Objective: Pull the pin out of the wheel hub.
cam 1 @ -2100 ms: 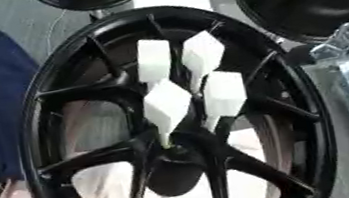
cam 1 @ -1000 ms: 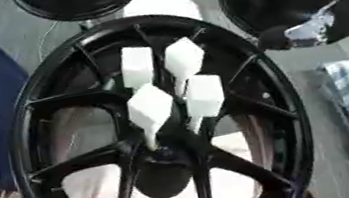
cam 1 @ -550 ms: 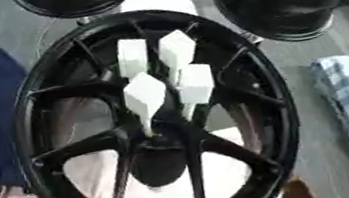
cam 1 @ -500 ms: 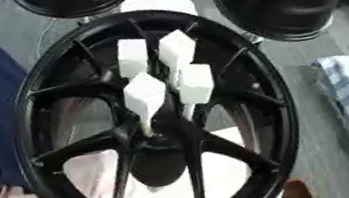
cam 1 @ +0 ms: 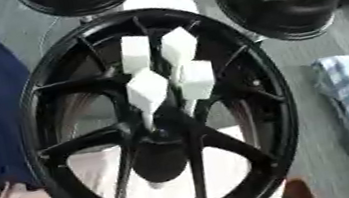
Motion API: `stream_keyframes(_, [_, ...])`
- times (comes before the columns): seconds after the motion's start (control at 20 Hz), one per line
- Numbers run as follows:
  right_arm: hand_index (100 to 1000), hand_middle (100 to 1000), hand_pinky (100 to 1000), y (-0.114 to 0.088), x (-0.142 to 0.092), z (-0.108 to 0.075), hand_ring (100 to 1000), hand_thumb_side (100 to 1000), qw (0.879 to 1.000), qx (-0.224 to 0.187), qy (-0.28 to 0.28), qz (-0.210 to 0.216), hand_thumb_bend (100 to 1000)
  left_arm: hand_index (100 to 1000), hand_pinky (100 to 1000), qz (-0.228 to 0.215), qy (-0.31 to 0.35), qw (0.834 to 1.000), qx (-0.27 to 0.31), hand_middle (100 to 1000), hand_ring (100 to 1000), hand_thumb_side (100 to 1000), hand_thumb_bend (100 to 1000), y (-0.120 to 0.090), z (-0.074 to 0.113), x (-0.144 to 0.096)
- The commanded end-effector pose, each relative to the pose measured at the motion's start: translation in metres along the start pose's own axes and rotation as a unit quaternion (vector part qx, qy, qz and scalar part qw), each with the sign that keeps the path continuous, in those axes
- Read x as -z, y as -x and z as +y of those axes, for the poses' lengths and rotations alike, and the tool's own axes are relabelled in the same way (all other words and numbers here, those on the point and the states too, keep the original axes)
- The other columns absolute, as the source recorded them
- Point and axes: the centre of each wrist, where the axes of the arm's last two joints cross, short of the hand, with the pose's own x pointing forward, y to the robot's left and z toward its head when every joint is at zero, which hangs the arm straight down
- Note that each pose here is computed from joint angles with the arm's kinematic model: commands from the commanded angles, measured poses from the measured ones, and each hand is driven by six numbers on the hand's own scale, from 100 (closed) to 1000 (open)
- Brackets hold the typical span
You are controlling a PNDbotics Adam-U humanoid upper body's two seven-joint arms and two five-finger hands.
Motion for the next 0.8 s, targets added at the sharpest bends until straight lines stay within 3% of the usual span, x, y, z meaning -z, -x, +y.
stream_keyframes(0.05, [781,654,721,-0.009,0.004,0.005,782,321,1.0,-0.013,0.009,-0.005,619,665,541,-0.015,-0.012,1.0,0.011,472,575,869,100,-0.006,0.012,0.007])
stream_keyframes(0.4, [782,654,719,-0.001,0.007,0.025,782,332,0.999,-0.03,0.001,0.014,614,666,542,-0.014,-0.012,1.0,0.011,473,577,870,100,-0.006,0.012,0.007])
stream_keyframes(0.8, [779,651,723,0.005,0.006,0.034,779,343,0.997,-0.068,-0.018,0.025,597,666,542,-0.014,-0.012,1.0,0.012,473,578,871,100,-0.005,0.014,0.007])
